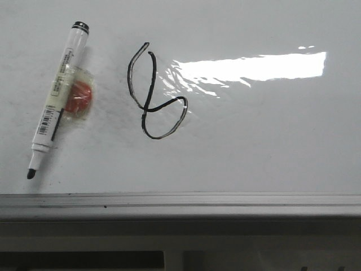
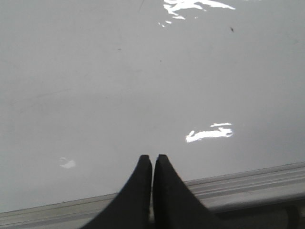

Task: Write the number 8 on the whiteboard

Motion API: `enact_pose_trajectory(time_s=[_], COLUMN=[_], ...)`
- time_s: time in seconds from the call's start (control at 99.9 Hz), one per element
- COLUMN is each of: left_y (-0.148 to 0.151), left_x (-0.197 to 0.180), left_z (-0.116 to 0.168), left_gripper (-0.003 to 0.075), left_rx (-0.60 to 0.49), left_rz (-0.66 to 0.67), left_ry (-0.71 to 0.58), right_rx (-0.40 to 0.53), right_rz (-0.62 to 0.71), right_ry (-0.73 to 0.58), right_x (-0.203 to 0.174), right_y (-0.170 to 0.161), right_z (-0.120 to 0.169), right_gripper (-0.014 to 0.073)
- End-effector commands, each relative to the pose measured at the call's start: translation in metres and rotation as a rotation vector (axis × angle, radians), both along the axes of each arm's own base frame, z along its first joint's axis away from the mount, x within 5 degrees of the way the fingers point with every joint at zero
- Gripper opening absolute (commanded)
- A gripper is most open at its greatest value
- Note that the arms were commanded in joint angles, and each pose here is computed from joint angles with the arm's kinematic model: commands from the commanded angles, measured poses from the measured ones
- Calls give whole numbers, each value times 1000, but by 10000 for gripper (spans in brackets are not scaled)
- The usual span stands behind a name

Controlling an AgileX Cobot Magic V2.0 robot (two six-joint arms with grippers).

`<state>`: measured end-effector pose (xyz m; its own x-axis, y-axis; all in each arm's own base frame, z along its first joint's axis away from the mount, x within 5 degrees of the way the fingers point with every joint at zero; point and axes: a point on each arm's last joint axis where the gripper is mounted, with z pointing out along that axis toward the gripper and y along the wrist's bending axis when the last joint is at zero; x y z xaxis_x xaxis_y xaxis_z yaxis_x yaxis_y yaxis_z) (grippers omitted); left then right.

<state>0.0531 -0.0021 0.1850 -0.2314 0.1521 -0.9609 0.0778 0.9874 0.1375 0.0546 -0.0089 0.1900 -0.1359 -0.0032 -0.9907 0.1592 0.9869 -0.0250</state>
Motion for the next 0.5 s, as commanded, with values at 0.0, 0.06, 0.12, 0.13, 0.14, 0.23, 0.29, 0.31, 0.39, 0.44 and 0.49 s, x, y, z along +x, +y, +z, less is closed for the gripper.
enact_pose_trajectory(time_s=[0.0,0.06,0.12,0.13,0.14,0.23,0.29,0.31,0.39,0.44,0.49], left_y=[0,0,0,0,0,0,0,0,0,0,0], left_x=[0,0,0,0,0,0,0,0,0,0,0], left_z=[-9,-9,-9,-9,-9,-9,-9,-9,-9,-9,-9], left_gripper=[-20,-20,-20,-20,-20,-20,-20,-20,-20,-20,-20], left_rx=[-16,-16,-16,-16,-16,-16,-16,-16,-16,-16,-16], left_rz=[0,0,0,0,0,0,0,0,0,0,0], left_ry=[-21,-21,-21,-21,-21,-21,-21,-21,-21,-21,-21], right_rx=[-28,-30,-30,-32,-32,-38,-38,-38,-38,-37,-37], right_rz=[-15,-16,-17,-17,-18,-19,-19,-19,-19,-20,-20], right_ry=[-28,1,38,42,54,74,74,75,75,79,81], right_x=[-1,-1,-2,-2,-2,-2,-2,-3,-3,-3,-3], right_y=[-1,-1,-1,-1,-1,-2,-2,-2,-2,-2,-2], right_z=[-1,-3,-7,-7,-8,-10,-10,-10,-10,-10,-10], right_gripper=[-64,-64,-64,-64,-64,-64,-64,-64,-64,-64,-64])
